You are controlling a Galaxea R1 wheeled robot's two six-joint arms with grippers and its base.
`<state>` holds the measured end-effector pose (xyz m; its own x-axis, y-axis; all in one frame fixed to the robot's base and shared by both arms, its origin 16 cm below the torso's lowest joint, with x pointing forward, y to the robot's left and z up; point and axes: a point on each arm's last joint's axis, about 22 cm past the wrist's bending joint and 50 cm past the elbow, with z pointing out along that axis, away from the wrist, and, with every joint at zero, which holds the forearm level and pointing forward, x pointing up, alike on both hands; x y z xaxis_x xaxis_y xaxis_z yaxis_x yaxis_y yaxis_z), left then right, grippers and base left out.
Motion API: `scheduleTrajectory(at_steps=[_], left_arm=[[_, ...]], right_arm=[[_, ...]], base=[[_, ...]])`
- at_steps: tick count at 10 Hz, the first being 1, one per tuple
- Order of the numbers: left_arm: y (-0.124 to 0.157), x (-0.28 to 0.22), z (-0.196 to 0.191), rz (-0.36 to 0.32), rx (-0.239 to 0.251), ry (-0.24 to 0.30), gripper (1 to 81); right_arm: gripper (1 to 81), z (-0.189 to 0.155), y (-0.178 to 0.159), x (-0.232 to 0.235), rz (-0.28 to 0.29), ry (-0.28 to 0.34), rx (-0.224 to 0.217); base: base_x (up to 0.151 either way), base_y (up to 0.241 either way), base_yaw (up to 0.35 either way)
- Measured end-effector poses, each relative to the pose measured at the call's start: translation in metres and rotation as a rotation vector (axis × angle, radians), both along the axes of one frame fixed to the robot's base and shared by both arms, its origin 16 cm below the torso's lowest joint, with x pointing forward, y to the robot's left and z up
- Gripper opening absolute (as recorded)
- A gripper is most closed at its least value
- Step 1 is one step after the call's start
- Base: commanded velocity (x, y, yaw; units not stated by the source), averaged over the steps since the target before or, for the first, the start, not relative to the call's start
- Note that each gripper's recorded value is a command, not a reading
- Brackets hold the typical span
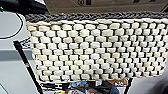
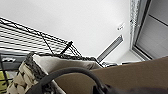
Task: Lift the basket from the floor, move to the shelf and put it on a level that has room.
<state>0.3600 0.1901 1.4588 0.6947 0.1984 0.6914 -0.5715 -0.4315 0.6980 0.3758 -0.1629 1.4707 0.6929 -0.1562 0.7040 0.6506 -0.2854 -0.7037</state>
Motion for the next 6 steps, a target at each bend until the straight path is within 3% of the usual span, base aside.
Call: scheduleTrajectory(at_steps=[4, 6], left_arm=[[-0.004, 0.010, 0.021, 0.010, 0.011, -0.018, 1.0], [-0.004, 0.016, 0.041, 0.021, -0.006, -0.037, 1.0]], right_arm=[[1.0, 0.021, 0.003, 0.012, -0.011, -0.025, -0.018], [1.0, 0.038, -0.001, 0.018, -0.030, -0.046, -0.004]], base=[[0.000, 0.000, 0.000], [0.000, 0.000, 0.000]])
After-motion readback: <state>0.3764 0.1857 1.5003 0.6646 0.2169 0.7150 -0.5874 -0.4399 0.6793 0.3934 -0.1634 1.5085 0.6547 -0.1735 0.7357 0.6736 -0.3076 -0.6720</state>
